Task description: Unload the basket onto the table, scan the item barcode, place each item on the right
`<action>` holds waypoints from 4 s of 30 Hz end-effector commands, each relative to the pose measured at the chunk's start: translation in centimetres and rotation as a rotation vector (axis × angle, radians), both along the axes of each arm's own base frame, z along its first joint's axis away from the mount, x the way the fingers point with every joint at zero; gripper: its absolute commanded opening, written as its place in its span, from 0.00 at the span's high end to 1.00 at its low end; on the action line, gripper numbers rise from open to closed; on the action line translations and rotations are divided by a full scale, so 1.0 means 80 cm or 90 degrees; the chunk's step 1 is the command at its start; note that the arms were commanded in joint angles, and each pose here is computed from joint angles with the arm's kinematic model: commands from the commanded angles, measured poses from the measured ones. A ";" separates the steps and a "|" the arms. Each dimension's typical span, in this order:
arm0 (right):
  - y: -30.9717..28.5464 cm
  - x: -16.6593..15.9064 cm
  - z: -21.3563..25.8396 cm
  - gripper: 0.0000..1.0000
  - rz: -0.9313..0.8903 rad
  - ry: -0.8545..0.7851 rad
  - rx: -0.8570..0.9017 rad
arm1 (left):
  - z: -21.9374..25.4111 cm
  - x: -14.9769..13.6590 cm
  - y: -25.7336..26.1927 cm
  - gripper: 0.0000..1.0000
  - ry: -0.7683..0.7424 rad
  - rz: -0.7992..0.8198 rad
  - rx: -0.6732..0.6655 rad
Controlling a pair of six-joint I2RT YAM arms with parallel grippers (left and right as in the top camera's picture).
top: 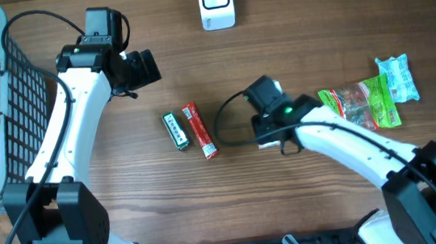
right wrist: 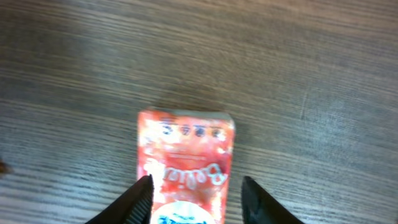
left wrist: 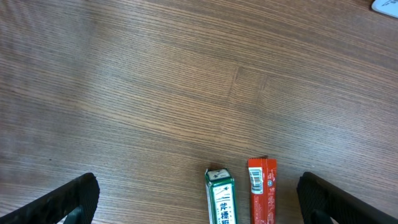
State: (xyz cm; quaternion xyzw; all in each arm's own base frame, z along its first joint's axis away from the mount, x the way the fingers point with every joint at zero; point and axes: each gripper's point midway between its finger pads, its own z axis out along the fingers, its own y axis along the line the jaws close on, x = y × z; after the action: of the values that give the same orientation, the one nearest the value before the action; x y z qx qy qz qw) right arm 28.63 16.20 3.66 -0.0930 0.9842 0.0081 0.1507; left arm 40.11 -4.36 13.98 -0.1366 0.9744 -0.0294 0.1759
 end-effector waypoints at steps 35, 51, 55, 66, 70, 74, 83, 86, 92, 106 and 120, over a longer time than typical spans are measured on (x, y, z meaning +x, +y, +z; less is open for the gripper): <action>-0.061 -0.009 -0.035 0.92 -0.060 0.056 0.015 | -0.004 0.000 0.003 0.00 0.004 0.001 0.009; -0.065 0.031 0.044 0.68 -0.042 -0.028 -0.016 | -0.004 0.000 0.003 0.00 0.004 0.001 0.009; -0.066 0.030 0.074 0.62 -0.039 -0.031 -0.015 | -0.004 0.000 0.003 0.00 0.004 0.001 0.009; -0.035 0.002 0.059 0.00 -0.029 0.034 0.082 | -0.004 0.000 0.003 0.00 0.004 0.001 0.009; -0.037 0.000 0.050 0.08 -0.032 0.037 0.081 | -0.004 0.000 0.003 0.00 0.004 0.001 0.009; -0.038 -0.002 0.031 0.32 -0.080 0.035 0.098 | -0.004 0.000 0.003 0.00 0.004 0.001 0.009; -0.029 -0.001 0.005 0.37 -0.078 0.011 0.137 | -0.004 0.000 0.003 0.00 0.004 0.001 0.009; -0.031 -0.006 -0.007 0.46 -0.078 0.010 0.137 | -0.004 0.000 0.003 0.00 0.004 0.001 0.009; -0.030 -0.004 -0.011 0.67 -0.076 -0.002 0.143 | -0.004 0.000 0.003 0.00 0.004 0.001 0.009; -0.029 0.000 -0.009 0.37 -0.075 -0.010 0.147 | -0.004 0.000 0.003 0.00 0.004 0.001 0.009; -0.026 0.007 0.007 0.36 -0.055 -0.022 0.143 | -0.004 0.000 0.003 0.00 0.004 0.001 0.009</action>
State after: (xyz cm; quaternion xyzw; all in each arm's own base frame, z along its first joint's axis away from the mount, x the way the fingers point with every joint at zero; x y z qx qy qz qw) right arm 28.55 13.79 2.66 -0.0196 0.9807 0.1039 0.1644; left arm 40.11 -4.37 13.98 -0.1366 0.9744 -0.0296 0.1759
